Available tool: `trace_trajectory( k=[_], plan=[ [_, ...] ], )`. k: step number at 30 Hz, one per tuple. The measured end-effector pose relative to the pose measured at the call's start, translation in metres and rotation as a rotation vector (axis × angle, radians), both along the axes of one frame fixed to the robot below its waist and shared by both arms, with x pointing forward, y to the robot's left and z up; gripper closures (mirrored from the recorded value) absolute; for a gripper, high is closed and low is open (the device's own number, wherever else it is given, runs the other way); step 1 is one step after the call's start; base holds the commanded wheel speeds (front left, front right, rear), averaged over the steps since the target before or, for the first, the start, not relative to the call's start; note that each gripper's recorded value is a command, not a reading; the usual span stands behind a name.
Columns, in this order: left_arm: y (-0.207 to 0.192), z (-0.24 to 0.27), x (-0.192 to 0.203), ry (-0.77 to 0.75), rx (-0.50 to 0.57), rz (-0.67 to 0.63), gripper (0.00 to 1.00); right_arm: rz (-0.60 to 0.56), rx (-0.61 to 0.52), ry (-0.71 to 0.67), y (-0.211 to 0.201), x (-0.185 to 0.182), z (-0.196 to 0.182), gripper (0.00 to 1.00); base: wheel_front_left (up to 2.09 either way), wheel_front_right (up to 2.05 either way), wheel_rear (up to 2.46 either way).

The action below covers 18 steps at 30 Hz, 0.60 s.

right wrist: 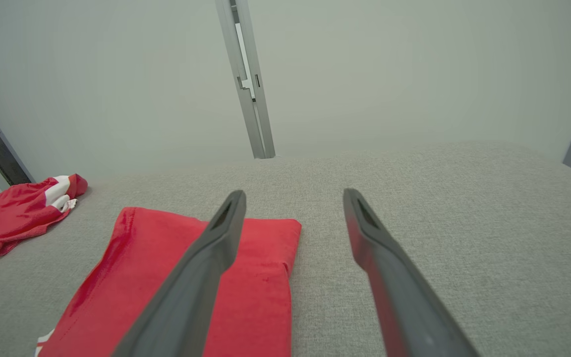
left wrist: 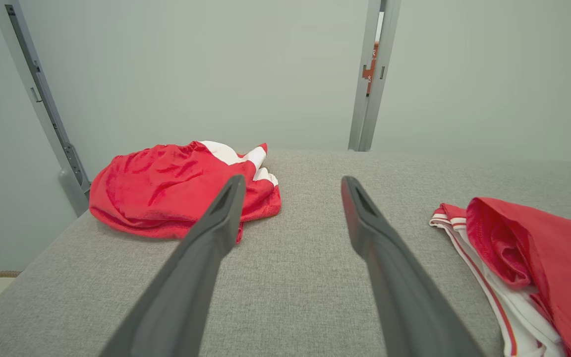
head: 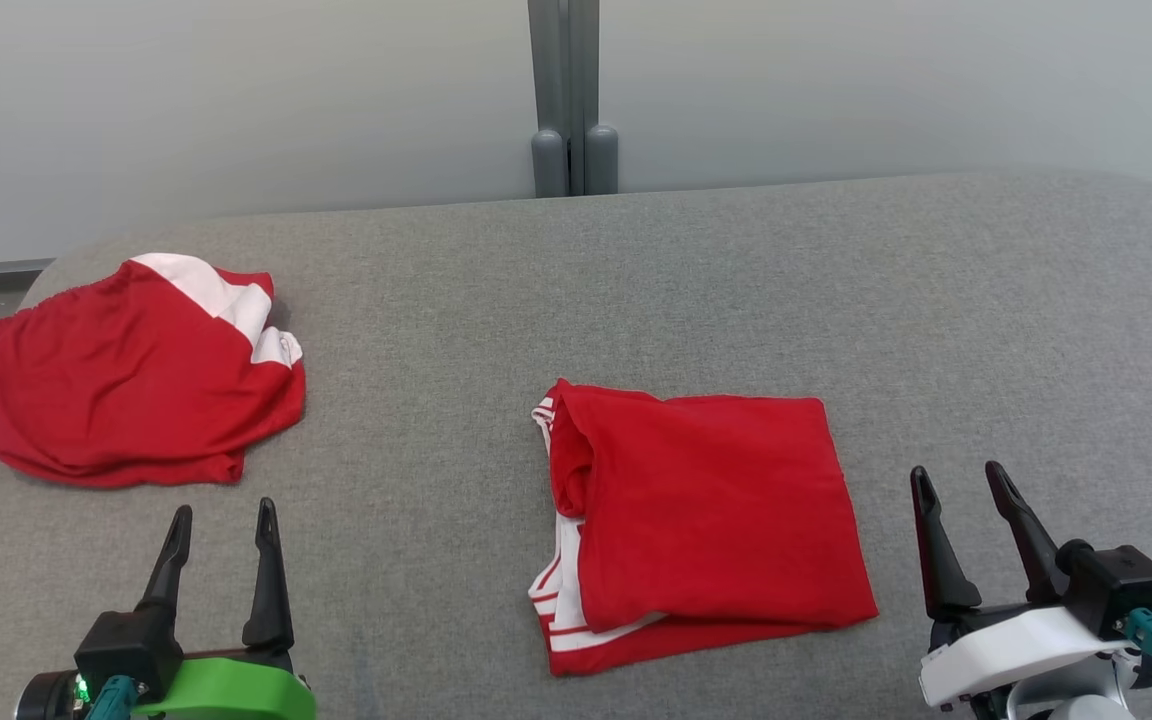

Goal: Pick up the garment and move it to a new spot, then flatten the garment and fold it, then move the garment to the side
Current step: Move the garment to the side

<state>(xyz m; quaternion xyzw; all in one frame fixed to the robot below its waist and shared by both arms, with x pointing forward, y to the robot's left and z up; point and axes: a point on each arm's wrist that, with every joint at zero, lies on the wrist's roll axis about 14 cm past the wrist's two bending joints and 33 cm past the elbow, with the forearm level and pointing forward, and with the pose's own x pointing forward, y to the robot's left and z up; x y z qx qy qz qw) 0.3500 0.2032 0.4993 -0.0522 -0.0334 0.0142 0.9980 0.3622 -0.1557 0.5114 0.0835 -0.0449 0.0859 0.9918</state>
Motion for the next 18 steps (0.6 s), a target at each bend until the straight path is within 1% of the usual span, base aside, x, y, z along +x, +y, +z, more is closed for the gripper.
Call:
trace_trajectory(
  k=[18],
  plan=[
    [-0.001, -0.006, 0.000, 0.019, 0.003, -0.005, 0.00, 0.001, -0.005, 0.036, 0.000, -0.001, -0.012, 0.00, 0.00, 0.00, 0.00]
  ],
)
